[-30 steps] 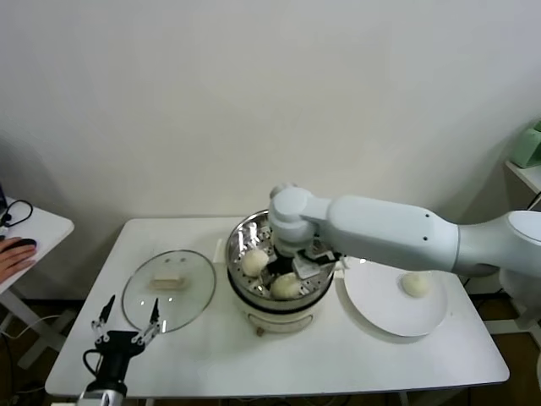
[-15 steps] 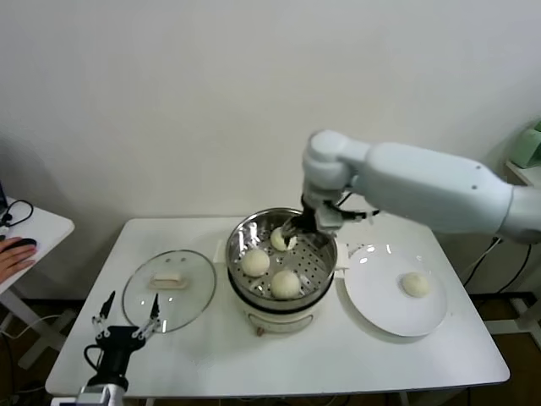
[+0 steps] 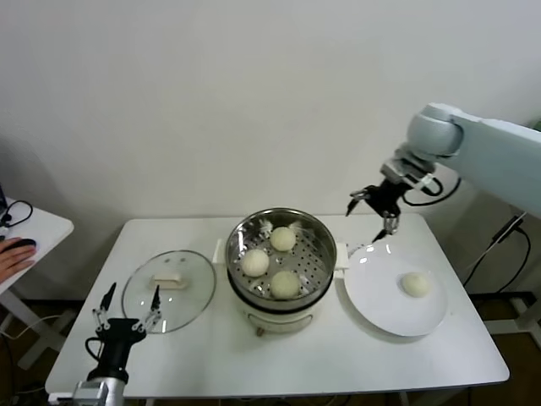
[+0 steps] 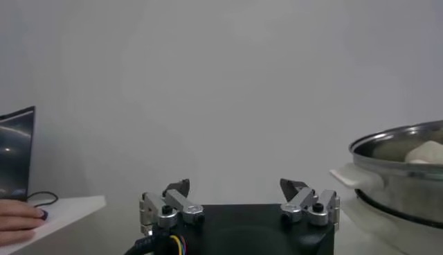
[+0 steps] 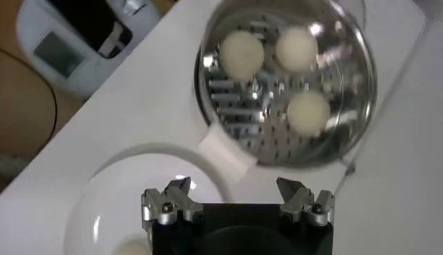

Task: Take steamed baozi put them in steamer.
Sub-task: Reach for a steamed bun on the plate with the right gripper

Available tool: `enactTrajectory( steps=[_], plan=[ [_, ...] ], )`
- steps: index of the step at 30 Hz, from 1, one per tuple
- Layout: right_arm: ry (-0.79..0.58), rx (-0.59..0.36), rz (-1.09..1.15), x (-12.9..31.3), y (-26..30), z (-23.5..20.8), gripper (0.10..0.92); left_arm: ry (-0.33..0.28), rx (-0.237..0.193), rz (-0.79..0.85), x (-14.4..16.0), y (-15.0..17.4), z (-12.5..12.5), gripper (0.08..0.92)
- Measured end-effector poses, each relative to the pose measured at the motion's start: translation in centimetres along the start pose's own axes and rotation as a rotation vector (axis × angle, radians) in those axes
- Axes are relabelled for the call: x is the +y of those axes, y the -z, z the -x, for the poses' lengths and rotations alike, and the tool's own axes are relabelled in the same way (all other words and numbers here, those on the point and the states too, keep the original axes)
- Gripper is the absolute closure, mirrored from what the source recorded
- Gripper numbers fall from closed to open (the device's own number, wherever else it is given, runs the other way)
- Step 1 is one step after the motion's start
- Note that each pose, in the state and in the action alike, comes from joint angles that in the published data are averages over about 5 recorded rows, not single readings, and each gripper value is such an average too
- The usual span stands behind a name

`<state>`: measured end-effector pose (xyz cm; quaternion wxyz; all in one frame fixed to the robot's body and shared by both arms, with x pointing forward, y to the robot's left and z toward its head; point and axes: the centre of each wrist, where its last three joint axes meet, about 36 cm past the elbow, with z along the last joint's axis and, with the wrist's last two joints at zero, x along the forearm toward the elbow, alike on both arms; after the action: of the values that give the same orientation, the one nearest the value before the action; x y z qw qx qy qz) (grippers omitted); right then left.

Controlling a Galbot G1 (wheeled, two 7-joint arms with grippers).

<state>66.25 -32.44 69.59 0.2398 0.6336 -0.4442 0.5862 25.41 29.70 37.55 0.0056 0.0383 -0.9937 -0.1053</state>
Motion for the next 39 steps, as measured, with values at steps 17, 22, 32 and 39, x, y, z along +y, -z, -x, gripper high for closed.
enactTrajectory(
  steps=[17,22,32,39],
  plan=[
    [0.05,0.163,0.315,9.4,-11.9,9.6,0.2,0.018,-0.015,-0.014,-0.4,0.7,0.9,0.177],
    [0.078,0.206,0.336,10.4,-13.4,12.2,0.2,0.027,-0.008,-0.01,-0.3,0.4,1.0,0.177],
    [0.116,0.235,0.352,11.4,-14.2,16.6,0.2,0.035,0.01,-0.007,0.0,-0.1,0.8,0.177],
    [0.11,0.243,0.352,11.1,-14.3,18.1,0.2,0.035,0.016,-0.007,-0.1,-0.3,0.6,0.177]
  ],
)
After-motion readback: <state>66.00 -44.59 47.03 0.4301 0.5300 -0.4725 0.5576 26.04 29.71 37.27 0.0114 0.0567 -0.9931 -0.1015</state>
